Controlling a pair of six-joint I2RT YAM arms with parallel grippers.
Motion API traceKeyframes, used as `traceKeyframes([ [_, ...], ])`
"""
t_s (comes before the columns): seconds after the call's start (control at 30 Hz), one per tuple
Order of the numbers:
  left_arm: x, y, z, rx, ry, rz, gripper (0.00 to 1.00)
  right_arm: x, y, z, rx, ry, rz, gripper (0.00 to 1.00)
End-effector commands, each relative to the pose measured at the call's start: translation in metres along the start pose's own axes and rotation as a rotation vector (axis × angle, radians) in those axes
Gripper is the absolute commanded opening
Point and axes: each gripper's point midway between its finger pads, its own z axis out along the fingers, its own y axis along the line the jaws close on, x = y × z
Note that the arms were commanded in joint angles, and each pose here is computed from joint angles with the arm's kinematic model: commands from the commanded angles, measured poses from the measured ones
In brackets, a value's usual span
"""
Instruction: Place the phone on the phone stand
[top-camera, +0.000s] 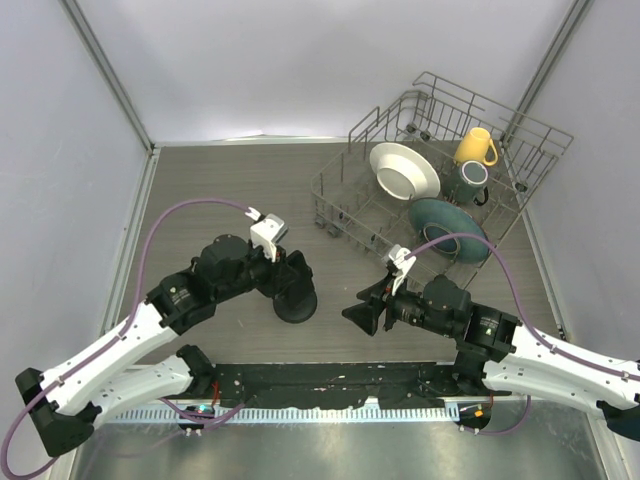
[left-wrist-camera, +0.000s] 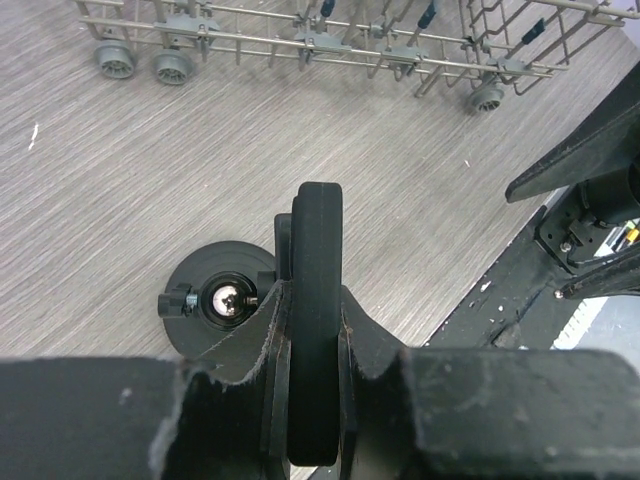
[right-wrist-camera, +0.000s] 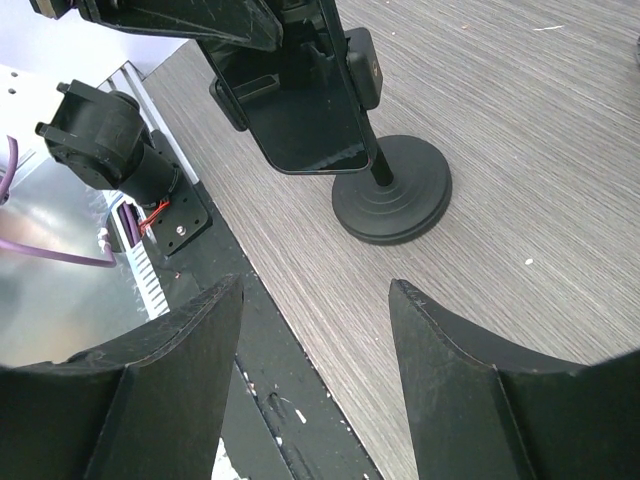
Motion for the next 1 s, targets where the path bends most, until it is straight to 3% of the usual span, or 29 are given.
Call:
traceKeyframes([
  [0.0, -0.042, 0.004, -0.018, -0.063, -0.129, -0.025, 0.00, -0.007, 0.003, 0.001, -0.014, -0.028, 0.007, 0.65],
  [0.23, -0.063, 0.038, -0.029, -0.269, -0.168, 0.012, 0.00, -0.008, 0.000, 0.002, 0.008, -0.031, 0.007, 0.65],
  [0.47, -0.098, 0.069, -0.042, -0.348, -0.249, 0.075, 0.00, -0.005, -0.004, 0.004, 0.025, -0.018, -0.003, 0.65],
  [0.6, -0.126, 0.109, -0.057, -0.390, -0.342, 0.083, 0.00, -0.004, -0.004, 0.004, 0.024, -0.010, -0.011, 0.65],
  [0.77, -0.142, 0.149, -0.057, -0.334, -0.366, 0.085, 0.00, -0.006, 0.000, 0.002, 0.007, -0.002, -0.011, 0.65],
  [0.8, -0.149, 0.177, -0.064, -0.386, -0.395, 0.069, 0.00, -0.007, 0.001, 0.001, 0.004, -0.001, -0.011, 0.65],
  [0.97, -0.169, 0.225, -0.080, -0.460, -0.409, 0.124, 0.00, -0.010, 0.000, -0.012, 0.021, 0.011, -0.025, 0.65],
])
